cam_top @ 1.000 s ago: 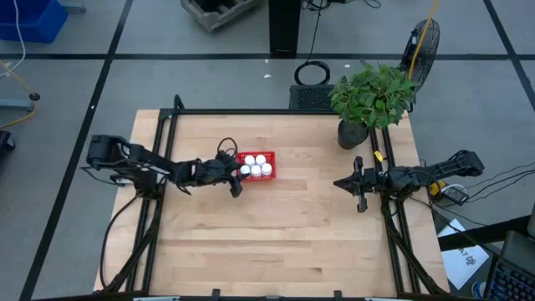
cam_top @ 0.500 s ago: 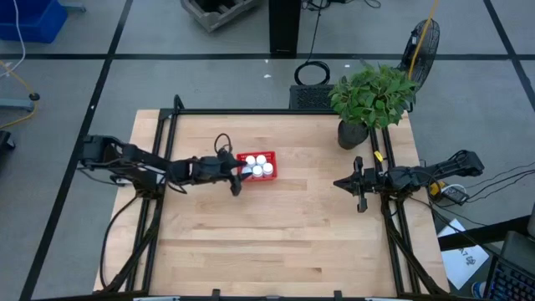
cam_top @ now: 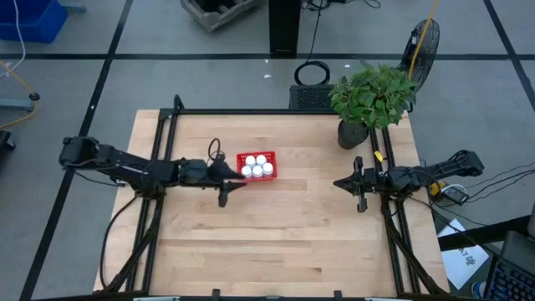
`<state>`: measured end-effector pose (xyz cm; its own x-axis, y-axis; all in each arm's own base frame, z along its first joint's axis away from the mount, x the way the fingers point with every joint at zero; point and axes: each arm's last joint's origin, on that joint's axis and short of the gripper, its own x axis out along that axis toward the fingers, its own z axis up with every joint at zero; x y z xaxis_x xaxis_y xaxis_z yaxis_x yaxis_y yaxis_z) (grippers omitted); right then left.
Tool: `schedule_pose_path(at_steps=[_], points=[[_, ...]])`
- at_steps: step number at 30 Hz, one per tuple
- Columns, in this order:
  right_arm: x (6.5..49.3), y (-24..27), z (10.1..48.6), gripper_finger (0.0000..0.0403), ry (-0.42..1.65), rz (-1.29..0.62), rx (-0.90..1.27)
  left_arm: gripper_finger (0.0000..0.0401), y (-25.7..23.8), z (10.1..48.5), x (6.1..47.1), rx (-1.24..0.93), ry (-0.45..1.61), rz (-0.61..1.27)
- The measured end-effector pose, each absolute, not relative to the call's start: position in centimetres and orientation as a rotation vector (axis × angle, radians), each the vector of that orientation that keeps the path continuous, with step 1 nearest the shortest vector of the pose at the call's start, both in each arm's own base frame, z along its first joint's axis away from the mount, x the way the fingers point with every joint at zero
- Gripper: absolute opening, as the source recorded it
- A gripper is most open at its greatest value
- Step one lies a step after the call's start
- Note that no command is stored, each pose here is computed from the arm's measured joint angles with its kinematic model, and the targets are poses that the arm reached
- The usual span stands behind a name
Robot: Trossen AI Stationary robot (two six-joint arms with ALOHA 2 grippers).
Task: Pick and place pill bottles into a basket
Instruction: Return To Home Position
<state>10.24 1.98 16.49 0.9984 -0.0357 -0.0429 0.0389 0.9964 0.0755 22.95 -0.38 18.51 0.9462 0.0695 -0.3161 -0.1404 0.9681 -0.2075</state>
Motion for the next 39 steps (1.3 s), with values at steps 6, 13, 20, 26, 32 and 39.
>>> schedule_pose_path(at_steps=[6,13,20,26,32,39], points=[[10.2,2.0,16.5,0.0000,0.042,-0.037,0.076,0.0014,-2.6,19.2,21.2,-0.172,0.378,0.072],[10.2,2.0,16.5,0.0000,0.041,-0.037,0.076,0.0020,-4.0,20.1,18.7,-0.120,0.315,-0.001],[10.2,2.0,16.5,0.0000,0.040,-0.037,0.061,0.0012,-3.6,18.6,15.2,-0.116,0.175,-0.013],[10.2,2.0,16.5,0.0000,0.040,-0.035,-0.015,0.0024,-3.1,17.9,13.3,-0.111,0.083,-0.062],[10.3,2.0,17.0,0.0000,-0.001,-0.036,0.047,0.0006,-2.7,17.3,11.9,-0.093,0.054,-0.045],[10.2,2.1,17.1,0.0000,0.002,0.019,0.119,0.0023,-2.5,17.6,10.7,-0.094,0.014,-0.097]])
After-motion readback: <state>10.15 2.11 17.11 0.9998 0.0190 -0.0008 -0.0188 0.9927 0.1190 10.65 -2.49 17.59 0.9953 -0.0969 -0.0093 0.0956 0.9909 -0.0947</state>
